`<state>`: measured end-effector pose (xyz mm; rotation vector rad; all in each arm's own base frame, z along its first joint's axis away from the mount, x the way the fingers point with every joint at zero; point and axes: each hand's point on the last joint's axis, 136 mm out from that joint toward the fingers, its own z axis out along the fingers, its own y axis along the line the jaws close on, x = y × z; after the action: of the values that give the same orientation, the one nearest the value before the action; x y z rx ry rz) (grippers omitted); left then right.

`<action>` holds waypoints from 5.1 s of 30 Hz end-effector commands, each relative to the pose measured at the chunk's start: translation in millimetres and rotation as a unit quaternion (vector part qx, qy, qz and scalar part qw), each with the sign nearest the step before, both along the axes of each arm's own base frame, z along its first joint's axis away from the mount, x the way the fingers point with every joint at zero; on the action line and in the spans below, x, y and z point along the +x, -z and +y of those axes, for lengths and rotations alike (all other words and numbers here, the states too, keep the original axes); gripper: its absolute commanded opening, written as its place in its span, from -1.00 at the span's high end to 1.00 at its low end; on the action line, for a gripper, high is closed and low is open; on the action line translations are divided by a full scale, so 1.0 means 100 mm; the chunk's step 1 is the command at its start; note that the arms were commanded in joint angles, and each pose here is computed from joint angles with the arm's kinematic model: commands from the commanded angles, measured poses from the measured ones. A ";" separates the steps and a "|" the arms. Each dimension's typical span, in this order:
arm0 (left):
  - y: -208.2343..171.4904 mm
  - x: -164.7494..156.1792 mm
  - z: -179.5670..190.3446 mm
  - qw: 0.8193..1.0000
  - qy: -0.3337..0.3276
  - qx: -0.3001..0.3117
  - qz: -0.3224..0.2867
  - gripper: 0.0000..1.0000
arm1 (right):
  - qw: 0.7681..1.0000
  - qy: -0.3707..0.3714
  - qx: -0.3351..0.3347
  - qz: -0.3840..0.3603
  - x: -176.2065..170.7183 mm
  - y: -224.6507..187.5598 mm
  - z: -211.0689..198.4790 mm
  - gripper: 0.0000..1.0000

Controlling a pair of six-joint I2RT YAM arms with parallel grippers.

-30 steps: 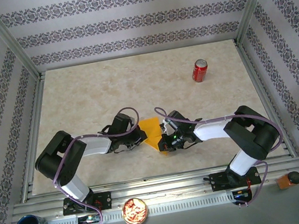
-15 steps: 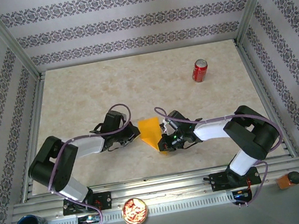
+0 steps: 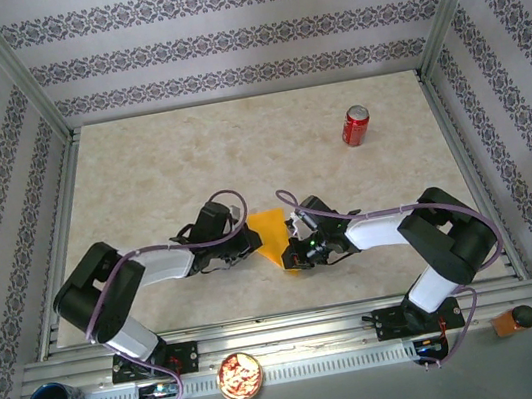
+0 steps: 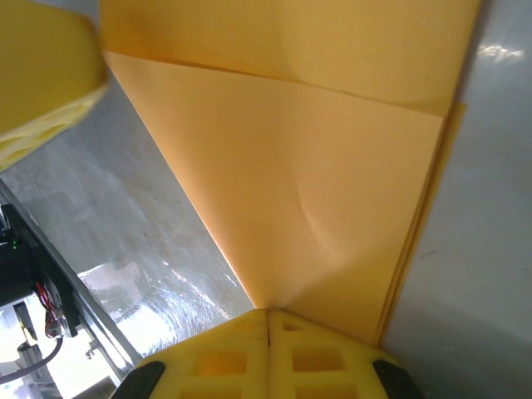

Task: Fold a paper plane with a square sheet of paper (pick it up from the middle)
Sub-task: Third fold the triangle at the center of the table.

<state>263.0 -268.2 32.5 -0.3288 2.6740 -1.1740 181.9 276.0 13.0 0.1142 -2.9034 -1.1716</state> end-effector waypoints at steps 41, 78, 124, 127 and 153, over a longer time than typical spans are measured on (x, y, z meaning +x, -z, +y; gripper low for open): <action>0.42 -0.22 0.20 0.999 -0.012 0.034 0.036 0.99 | 1.000 0.003 0.007 -0.028 0.21 -0.32 0.29 0.79; 0.23 -0.14 0.17 0.999 -0.005 0.038 0.015 0.99 | 0.999 0.043 -0.008 -0.005 0.08 -0.05 -0.02 0.73; 0.53 -0.35 0.11 0.990 0.051 0.122 0.049 1.00 | 0.999 0.033 -0.017 0.002 0.13 0.02 0.12 0.80; 0.53 -0.36 0.12 0.990 0.052 0.124 0.050 1.00 | 0.999 0.038 -0.031 0.011 0.03 0.06 0.00 0.80; 0.62 -0.38 0.26 0.987 0.033 0.147 0.052 1.00 | 1.000 0.016 -0.015 0.020 -0.12 0.08 0.03 0.77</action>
<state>249.6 -282.9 15.6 -0.1839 2.7658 -1.0589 190.4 291.8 13.7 0.0493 -2.9248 -1.1823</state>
